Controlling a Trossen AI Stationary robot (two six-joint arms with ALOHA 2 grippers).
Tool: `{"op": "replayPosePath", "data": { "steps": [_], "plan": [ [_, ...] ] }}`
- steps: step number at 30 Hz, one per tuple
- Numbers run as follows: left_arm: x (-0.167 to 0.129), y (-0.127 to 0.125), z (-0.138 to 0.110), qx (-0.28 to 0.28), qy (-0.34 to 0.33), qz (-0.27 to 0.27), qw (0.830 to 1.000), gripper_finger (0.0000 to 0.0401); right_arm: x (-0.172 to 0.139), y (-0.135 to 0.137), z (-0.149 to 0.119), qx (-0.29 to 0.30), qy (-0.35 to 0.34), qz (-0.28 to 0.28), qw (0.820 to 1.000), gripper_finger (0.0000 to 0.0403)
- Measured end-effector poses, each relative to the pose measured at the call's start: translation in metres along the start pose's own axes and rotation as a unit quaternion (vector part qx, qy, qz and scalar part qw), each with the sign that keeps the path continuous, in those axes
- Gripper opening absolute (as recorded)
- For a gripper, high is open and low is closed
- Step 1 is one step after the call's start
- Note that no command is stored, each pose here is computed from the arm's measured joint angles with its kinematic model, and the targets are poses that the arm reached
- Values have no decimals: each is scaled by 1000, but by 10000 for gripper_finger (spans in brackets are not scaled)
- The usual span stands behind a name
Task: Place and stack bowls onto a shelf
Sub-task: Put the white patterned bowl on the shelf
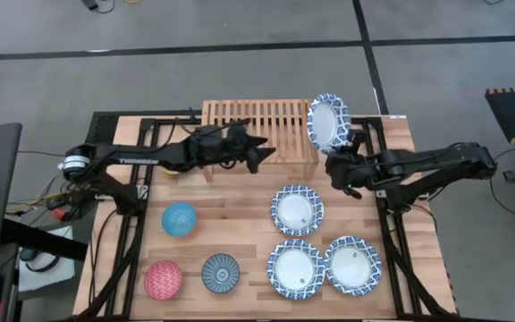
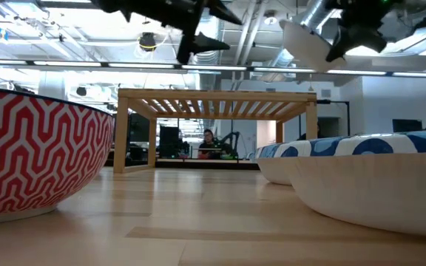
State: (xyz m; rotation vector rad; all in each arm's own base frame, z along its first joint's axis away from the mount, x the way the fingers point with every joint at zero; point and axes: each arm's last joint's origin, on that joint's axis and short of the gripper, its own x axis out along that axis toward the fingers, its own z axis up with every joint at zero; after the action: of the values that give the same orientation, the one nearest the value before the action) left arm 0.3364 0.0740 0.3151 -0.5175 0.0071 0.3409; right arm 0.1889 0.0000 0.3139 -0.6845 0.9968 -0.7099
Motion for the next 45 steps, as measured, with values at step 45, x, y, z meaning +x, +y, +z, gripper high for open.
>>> {"op": "replayPosePath", "data": {
  "steps": [45],
  "plan": [
    [19,6,48,-17,-8,43,999,263,31,13,48,-263,-40,-23,964,23]
  ]
}}
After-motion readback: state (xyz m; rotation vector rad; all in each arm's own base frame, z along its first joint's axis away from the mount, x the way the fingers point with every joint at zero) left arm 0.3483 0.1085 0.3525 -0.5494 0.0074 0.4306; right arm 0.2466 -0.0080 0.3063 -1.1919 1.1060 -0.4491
